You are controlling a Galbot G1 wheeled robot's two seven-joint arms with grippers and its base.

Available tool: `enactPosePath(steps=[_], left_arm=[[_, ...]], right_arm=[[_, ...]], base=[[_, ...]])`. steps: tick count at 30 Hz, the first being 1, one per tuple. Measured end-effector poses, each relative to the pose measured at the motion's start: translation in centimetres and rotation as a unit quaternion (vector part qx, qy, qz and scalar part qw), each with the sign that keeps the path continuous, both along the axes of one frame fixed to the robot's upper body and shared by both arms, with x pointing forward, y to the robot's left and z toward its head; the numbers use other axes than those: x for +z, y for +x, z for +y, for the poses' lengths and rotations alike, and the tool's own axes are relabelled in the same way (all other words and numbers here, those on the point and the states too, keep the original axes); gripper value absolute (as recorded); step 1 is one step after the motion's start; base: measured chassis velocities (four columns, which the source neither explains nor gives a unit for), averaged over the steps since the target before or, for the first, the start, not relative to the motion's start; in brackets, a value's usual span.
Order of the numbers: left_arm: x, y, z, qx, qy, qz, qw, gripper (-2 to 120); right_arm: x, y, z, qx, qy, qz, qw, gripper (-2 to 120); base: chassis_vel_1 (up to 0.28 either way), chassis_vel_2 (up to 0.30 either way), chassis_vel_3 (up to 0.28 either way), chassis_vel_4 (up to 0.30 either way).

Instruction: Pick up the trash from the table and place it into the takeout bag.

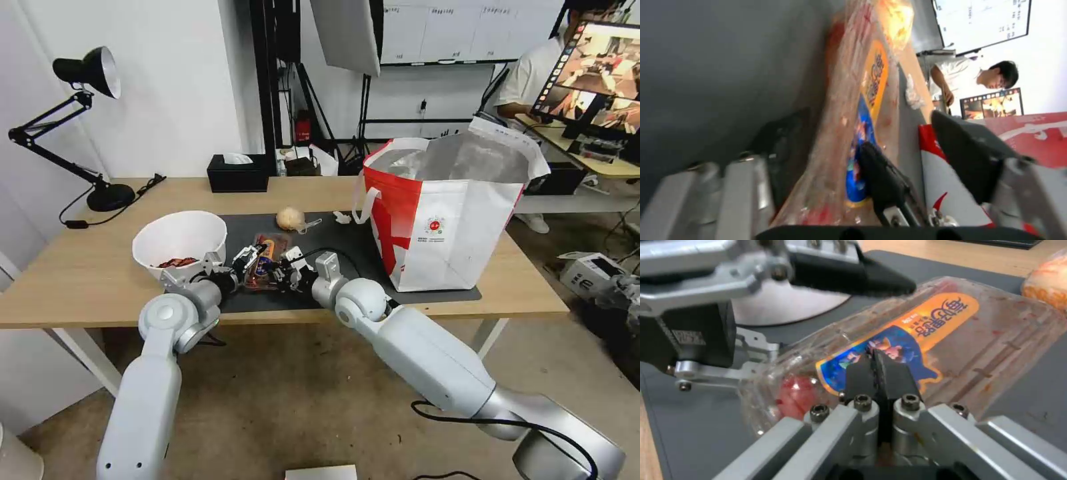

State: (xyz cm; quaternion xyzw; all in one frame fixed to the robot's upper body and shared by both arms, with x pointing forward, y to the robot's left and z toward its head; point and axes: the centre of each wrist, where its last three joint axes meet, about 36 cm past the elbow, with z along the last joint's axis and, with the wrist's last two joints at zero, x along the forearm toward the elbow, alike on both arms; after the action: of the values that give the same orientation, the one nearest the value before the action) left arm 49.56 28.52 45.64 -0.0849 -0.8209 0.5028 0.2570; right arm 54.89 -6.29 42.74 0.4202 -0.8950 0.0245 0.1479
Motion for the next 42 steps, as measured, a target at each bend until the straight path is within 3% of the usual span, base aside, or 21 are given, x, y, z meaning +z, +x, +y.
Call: enactPosePath(steps=[9,11,13,16,19,30,37,42], left_arm=[[0.0,0.1,0.1,0.001,0.003,0.001,1.0000,41],[-0.1,0.1,0.3,0.002,0.005,0.001,1.0000,30],[-0.1,0.1,0.3,0.002,0.006,0.002,1.0000,28],[-0.3,-0.1,0.5,0.004,0.008,0.004,1.0000,11],[-0.4,-0.2,0.6,0.005,0.007,0.004,1.0000,1],[-0.3,-0.5,0.7,0.008,0.006,0.000,1.0000,0],[-0.1,-0.6,0.4,0.007,0.005,-0.006,0.9999,0],[-0.1,-0.9,0.3,0.008,0.015,-0.020,0.9997,0]], right_arm=[[0.0,0.0,0.0,0.000,0.001,0.000,1.000,0],[0.0,0.0,0.0,0.000,0.001,0.000,1.000,0],[0.0,0.0,0.0,0.000,0.001,0.000,1.000,0],[-0.1,0.0,0.0,-0.001,0.001,0.001,1.000,0],[-0.2,-0.1,0.1,-0.001,0.002,0.002,1.000,0],[1.2,0.2,-0.5,-0.029,0.024,-0.024,0.999,0],[5.7,-0.6,-3.2,-0.034,0.070,-0.076,0.994,28],[6.4,-2.1,-5.2,-0.024,0.083,-0.096,0.992,43]], base=[[0.000,0.000,0.000,0.000],[0.000,0.000,0.000,0.000],[0.000,0.000,0.000,0.000],[0.000,0.000,0.000,0.000],[0.000,0.000,0.000,0.000],[0.000,0.000,0.000,0.000],[0.000,0.000,0.000,0.000],[0.000,0.000,0.000,0.000]])
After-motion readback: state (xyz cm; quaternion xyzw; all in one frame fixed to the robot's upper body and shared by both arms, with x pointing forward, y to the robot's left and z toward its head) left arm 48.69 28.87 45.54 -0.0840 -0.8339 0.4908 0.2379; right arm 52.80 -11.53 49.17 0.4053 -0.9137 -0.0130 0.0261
